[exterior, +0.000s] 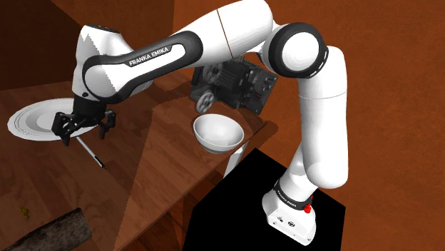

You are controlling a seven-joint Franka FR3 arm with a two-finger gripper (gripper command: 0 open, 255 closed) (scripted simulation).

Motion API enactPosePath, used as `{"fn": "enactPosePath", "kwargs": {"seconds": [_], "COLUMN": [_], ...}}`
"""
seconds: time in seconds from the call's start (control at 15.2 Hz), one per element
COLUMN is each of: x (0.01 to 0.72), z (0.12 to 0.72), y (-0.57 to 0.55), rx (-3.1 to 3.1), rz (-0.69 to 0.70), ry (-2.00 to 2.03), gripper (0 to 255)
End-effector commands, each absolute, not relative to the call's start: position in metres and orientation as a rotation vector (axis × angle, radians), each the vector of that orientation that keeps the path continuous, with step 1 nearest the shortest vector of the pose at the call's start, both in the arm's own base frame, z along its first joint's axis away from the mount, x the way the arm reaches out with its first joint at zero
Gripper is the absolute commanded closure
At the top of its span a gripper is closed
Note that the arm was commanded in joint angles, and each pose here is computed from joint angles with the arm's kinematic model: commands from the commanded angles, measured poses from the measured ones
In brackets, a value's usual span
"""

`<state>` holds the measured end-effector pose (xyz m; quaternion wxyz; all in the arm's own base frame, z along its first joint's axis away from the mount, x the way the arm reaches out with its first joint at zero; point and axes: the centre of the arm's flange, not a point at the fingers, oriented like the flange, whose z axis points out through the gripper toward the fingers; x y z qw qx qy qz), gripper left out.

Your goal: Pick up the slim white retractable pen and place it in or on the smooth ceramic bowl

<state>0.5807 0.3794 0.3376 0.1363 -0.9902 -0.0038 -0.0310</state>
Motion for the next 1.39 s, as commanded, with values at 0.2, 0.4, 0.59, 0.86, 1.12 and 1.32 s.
{"fn": "enactPosePath", "kwargs": {"seconds": [0.2, 0.4, 0.59, 0.86, 1.12, 1.32], "x": [0.581, 0.581, 0.581, 0.581, 0.581, 0.581], "z": [0.337, 0.337, 0.337, 0.337, 0.348, 0.363], "y": [0.38, 0.38, 0.38, 0.38, 0.38, 0.38], "rx": [-2.866, -2.866, -2.866, -2.866, -2.866, -2.866], "rz": [-0.09, -0.09, -0.09, -0.09, -0.09, -0.09], "ry": [-0.011, -0.011, -0.011, -0.011, -0.011, -0.011], "gripper": [0, 255, 255, 255, 255, 255]}}
